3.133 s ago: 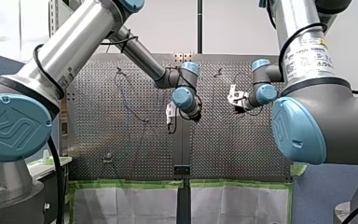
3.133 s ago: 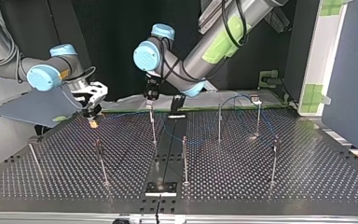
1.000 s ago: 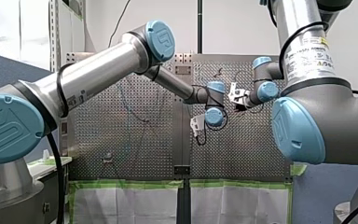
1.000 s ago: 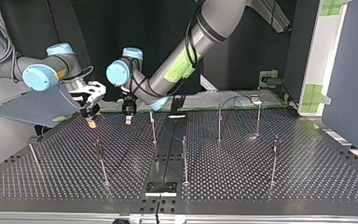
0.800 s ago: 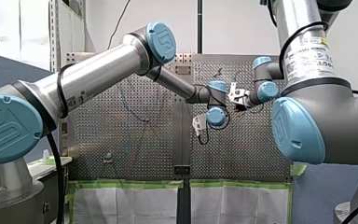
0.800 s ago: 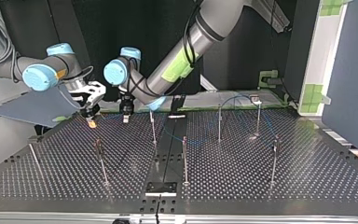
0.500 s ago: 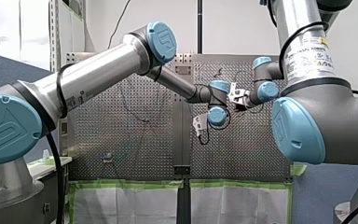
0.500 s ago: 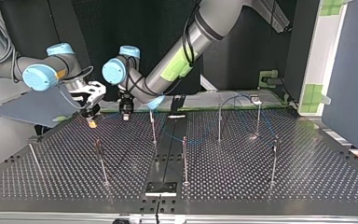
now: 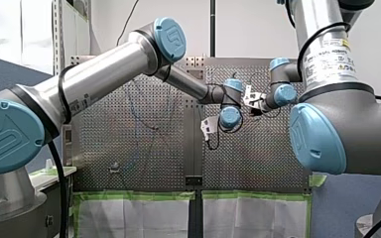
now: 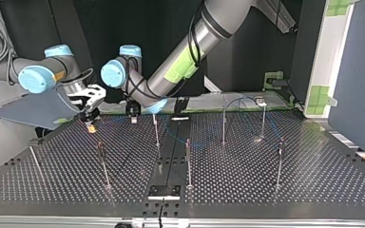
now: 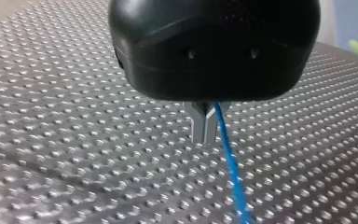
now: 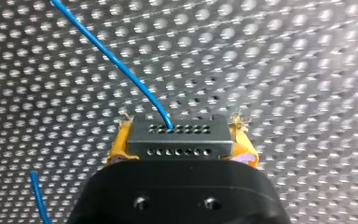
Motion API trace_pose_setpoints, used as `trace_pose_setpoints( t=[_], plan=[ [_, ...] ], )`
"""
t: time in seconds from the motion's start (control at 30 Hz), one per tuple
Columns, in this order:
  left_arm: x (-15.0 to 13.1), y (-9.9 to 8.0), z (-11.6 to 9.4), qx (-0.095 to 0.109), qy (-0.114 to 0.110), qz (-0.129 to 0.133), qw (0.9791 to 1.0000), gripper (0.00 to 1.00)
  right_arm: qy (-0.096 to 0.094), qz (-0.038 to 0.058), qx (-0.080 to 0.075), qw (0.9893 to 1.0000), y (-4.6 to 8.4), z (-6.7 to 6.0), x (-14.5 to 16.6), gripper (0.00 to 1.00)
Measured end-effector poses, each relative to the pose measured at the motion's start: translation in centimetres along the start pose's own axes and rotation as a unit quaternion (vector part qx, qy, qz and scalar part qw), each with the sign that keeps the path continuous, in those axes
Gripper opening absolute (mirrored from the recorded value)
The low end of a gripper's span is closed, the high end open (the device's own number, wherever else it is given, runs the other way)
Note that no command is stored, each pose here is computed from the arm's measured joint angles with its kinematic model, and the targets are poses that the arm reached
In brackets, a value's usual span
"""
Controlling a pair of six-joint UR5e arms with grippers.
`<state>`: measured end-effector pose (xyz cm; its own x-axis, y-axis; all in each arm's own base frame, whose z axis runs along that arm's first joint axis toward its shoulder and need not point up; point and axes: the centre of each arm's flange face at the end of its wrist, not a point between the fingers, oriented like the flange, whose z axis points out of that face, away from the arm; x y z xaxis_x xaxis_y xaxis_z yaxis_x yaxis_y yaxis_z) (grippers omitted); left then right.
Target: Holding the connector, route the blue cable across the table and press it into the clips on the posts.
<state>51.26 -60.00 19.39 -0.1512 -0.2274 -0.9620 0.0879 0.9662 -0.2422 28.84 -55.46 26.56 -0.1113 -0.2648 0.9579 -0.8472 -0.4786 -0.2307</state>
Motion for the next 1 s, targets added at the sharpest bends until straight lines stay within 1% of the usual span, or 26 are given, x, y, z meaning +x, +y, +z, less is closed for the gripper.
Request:
trace_pose_setpoints(
  t=[0.13, 0.23, 0.3, 0.4, 0.5, 0.6, 0.7, 0.93, 1.0],
  plan=[
    [-1.9, -0.6, -0.7, 0.003, -0.006, -0.005, 1.0, 0.0, 0.015, 0.0006, 0.005, 0.9999, -0.4, -0.5, 1.7, 0.0],
    [-3.4, -1.1, -1.3, 0.007, -0.012, -0.008, 0.9999, 0.0, 0.028, 0.0021, 0.015, 0.9995, -1.0, -0.8, 3.5, 0.0],
    [-4.3, -1.3, -1.6, 0.008, -0.014, -0.009, 0.9998, 0.0, 0.039, 0.0013, 0.024, 0.999, -1.5, -1.2, 5.0, 0.0],
    [-5.7, -1.7, -2.2, 0.011, -0.019, -0.013, 0.9997, 0.0, 0.05, -0.002, 0.034, 0.9982, -2.1, -1.7, 6.9, 0.0],
    [-7.3, -2.1, -2.7, 0.015, -0.026, -0.017, 0.9994, 0.0, 0.058, -0.0055, 0.039, 0.9975, -2.8, -2.4, 8.7, 0.0],
    [-8.8, -2.4, -3.2, 0.018, -0.033, -0.021, 0.9991, 0.0, 0.06, -0.0066, 0.041, 0.9973, -3.2, -3.1, 9.9, 0.0],
    [-10.1, -2.5, -3.6, 0.019, -0.039, -0.023, 0.9988, 0.0, 0.061, -0.0063, 0.042, 0.9972, -3.5, -3.5, 10.5, 0.0],
    [-12.5, -2.6, -4.3, 0.011, -0.053, -0.029, 0.9981, 0.0, 0.061, -0.0026, 0.044, 0.9972, -3.8, -3.9, 11.3, 0.0],
    [-13.0, -2.6, -4.5, 0.011, -0.056, -0.03, 0.9979, 0.0, 0.062, -0.0016, 0.045, 0.997, -3.9, -4.1, 11.7, 0.0]
  ],
)
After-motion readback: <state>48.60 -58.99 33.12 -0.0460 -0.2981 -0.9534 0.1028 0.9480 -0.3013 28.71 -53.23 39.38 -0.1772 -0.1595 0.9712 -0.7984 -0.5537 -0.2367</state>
